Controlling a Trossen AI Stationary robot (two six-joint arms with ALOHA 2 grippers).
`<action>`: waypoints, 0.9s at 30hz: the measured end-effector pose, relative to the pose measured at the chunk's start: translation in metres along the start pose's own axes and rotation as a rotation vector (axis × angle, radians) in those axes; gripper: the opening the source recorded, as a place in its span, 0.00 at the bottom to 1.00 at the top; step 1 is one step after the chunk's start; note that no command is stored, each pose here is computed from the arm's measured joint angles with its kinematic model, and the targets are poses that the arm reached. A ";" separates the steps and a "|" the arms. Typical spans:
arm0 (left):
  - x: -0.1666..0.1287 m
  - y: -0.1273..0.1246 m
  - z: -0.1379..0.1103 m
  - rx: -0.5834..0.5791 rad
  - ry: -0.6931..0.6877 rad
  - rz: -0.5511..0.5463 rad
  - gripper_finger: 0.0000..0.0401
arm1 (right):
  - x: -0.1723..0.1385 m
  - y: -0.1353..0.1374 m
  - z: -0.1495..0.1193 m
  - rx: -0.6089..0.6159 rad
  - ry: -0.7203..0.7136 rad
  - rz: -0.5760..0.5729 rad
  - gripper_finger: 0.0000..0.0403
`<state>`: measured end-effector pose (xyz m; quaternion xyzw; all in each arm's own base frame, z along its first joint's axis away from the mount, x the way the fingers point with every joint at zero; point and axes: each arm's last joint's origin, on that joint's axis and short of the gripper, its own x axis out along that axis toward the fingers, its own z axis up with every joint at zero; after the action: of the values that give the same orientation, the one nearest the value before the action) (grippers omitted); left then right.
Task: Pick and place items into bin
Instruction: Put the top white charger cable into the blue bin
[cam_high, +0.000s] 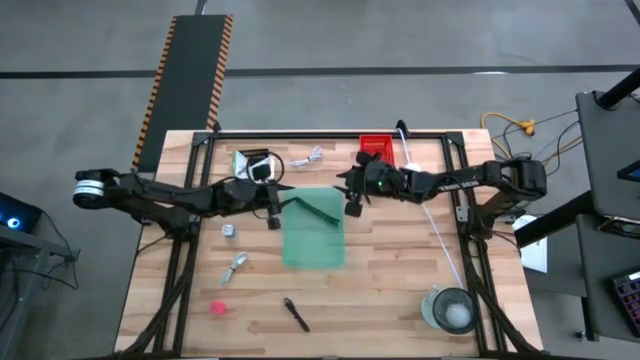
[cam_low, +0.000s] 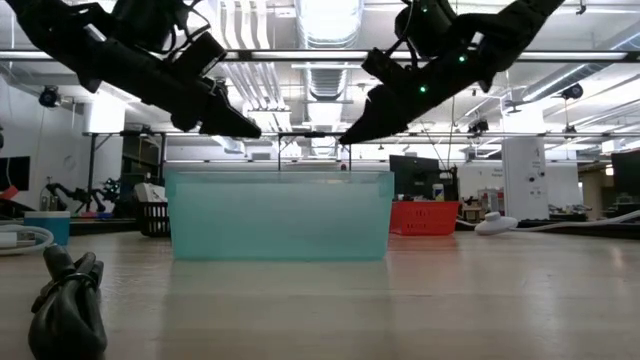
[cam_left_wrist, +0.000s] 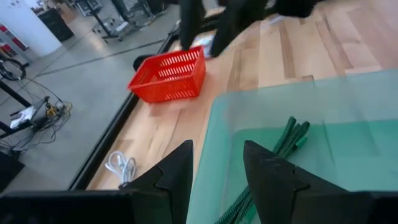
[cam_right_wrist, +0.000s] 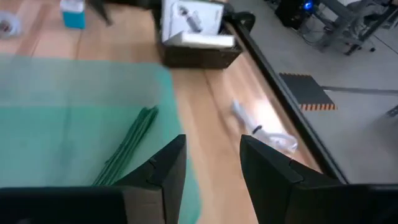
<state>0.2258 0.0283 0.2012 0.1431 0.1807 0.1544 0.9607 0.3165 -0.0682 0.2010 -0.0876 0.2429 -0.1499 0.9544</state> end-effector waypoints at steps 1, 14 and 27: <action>-0.002 0.001 0.000 -0.002 -0.005 0.002 0.31 | 0.001 -0.004 0.003 0.005 -0.008 -0.004 0.35; -0.006 0.001 -0.004 -0.006 -0.013 0.004 0.31 | 0.017 -0.053 0.047 -0.090 0.033 -0.040 0.37; -0.006 0.001 -0.005 -0.004 -0.009 0.003 0.31 | 0.096 -0.101 0.051 -0.296 0.393 0.136 0.39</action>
<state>0.2183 0.0277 0.1987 0.1422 0.1759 0.1554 0.9616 0.3973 -0.1898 0.2270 -0.1788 0.4485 -0.0622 0.8735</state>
